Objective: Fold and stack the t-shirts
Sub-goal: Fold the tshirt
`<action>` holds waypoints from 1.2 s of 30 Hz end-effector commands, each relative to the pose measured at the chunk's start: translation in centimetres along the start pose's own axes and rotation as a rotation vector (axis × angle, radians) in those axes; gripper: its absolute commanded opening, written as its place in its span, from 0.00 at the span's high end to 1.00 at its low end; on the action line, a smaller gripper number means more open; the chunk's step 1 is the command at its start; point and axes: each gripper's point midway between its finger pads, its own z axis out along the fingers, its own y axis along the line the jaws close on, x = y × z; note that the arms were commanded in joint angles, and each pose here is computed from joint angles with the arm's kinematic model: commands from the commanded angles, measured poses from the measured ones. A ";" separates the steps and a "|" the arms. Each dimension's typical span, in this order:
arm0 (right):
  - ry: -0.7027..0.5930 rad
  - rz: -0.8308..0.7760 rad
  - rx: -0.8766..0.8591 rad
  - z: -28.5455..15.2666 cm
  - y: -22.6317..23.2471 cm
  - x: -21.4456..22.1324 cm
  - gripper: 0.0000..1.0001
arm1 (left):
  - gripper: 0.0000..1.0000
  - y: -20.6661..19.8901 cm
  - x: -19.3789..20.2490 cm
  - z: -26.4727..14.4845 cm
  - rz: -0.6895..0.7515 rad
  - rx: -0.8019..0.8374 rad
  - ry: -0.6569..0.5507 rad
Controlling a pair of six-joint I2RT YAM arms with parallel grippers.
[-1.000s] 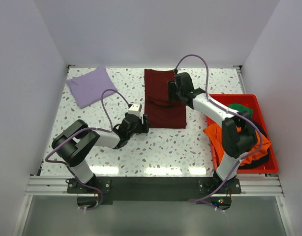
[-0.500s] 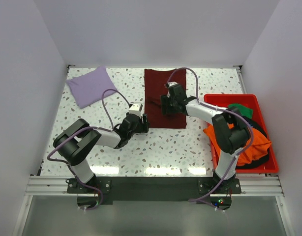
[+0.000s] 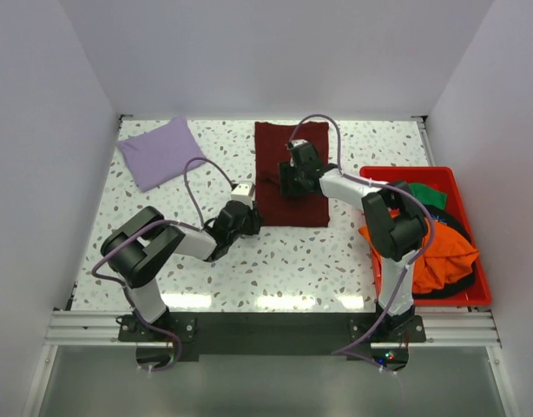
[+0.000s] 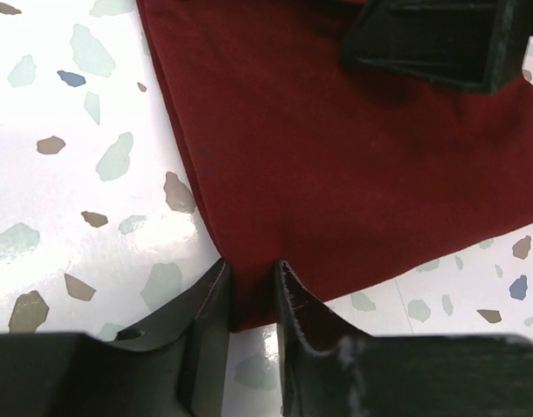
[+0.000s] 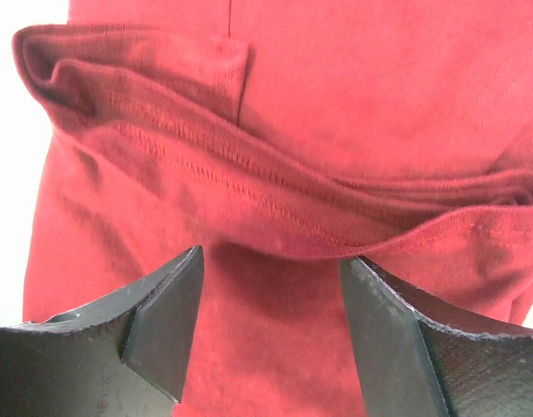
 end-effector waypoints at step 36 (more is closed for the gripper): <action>-0.230 0.136 0.164 -10.4 -5.2 -1.1 0.29 | 0.72 -0.4 0.4 -1.9 -0.003 0.014 0.005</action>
